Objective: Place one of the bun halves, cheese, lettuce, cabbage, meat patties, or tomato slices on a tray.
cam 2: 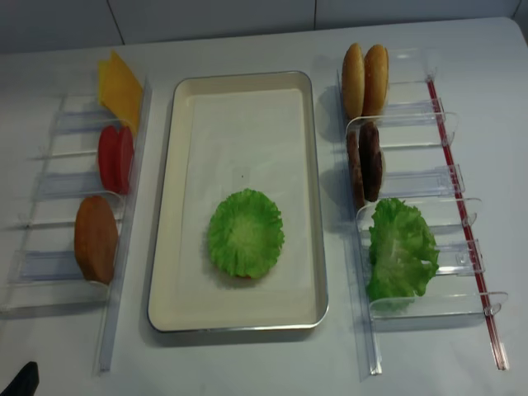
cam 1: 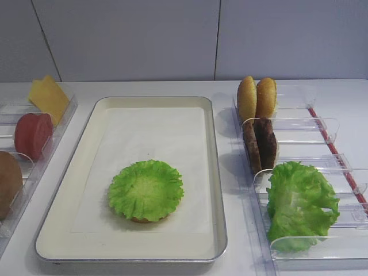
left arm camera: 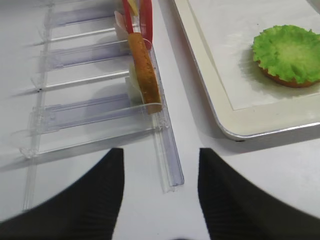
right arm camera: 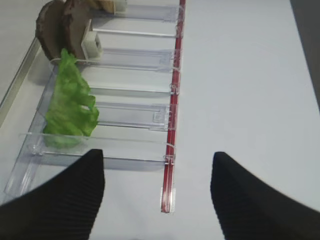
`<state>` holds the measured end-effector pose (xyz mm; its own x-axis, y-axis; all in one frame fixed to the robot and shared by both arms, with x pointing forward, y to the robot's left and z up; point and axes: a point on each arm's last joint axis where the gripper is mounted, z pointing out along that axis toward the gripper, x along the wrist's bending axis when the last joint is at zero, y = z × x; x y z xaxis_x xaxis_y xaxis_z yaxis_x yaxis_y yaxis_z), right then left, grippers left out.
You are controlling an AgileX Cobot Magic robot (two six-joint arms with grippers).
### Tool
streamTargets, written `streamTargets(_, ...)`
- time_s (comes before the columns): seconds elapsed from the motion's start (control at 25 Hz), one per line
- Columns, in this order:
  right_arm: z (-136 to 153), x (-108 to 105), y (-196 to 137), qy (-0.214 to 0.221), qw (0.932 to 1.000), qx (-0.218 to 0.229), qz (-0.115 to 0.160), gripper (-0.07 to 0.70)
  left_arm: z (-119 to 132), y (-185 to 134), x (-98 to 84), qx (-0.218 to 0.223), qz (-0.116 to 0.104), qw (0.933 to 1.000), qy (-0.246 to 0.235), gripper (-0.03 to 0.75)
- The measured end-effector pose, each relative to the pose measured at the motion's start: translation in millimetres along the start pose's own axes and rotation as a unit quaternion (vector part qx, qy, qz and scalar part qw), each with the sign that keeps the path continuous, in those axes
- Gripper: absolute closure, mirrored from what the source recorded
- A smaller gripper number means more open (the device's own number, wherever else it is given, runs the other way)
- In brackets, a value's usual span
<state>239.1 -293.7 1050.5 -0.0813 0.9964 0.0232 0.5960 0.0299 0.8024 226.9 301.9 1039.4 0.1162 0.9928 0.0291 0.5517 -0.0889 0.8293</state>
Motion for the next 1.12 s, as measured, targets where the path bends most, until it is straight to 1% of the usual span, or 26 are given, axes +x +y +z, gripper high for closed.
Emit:
streamTargets(0.08,-1,0,-4,-0.013,0.9998,-0.012,0.003,0.178,0,0,0.0,0.0,0.0,1.0,0.0,0.368)
streamTargets(0.24,2,0,-14,-0.029,0.9992,-0.024,-0.01,0.178,0,0,0.0,0.0,0.0,1.0,0.0,0.368)
streamTargets(0.44,0,1,-15,-0.031,0.9988,-0.035,-0.015,0.178,0,0,0.0,0.0,0.0,1.0,0.0,0.368)
streamTargets(1.12,0,1,-15,-0.029,0.9989,-0.035,-0.014,0.178,0,0,0.0,0.0,0.0,1.0,0.0,0.368)
